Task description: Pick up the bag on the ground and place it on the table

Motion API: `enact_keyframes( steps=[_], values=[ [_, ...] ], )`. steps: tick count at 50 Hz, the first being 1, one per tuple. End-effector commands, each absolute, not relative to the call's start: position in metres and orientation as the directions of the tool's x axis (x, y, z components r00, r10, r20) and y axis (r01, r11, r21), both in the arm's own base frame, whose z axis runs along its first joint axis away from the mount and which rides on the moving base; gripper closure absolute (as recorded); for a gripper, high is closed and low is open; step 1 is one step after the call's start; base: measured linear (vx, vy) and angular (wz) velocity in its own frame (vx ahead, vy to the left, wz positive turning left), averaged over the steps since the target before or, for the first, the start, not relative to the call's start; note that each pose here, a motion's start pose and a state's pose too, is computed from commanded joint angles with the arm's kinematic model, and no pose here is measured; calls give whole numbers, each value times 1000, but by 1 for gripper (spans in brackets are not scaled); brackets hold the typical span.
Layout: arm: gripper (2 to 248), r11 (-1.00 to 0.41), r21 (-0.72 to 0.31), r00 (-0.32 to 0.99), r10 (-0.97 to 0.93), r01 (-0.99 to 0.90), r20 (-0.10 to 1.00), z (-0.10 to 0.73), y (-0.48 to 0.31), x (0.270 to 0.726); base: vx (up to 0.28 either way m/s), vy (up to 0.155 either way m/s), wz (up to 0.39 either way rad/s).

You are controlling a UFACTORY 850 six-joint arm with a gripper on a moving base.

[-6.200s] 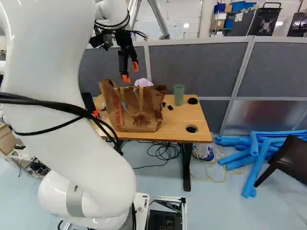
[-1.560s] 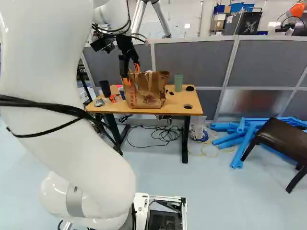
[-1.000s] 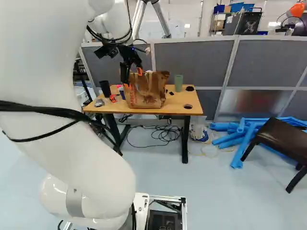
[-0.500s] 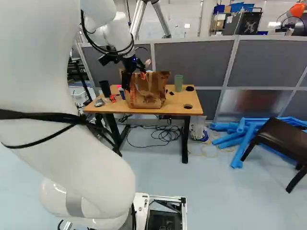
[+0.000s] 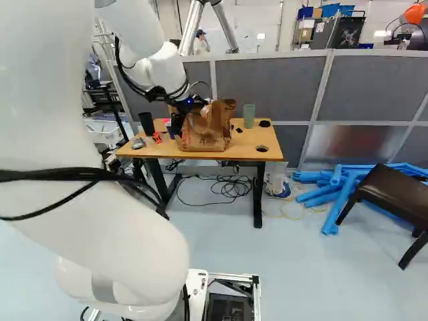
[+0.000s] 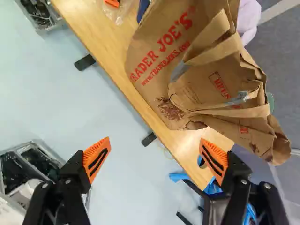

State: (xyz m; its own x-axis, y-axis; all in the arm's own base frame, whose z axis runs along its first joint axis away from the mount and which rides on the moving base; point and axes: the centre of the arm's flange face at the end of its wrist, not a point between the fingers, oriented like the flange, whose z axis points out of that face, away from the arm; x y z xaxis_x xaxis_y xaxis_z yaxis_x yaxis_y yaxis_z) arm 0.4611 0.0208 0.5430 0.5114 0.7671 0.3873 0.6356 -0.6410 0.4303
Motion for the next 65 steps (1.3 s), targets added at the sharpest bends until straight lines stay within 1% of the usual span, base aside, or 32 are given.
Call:
enact_keyframes(
  steps=[13, 26, 43, 65],
  values=[
    [3, -741, 426, 549, 671, 520, 498, 511, 17, 441, 0, 0, 0],
    [3, -825, 396, 560, 565, 403, 606, 480, 13, 418, 0, 0, 0],
    [3, -905, 329, 540, 426, 270, 726, 446, 9, 385, 0, 0, 0],
    [3, -963, 226, 482, 268, 145, 834, 413, 5, 345, 0, 0, 0]
  ],
)
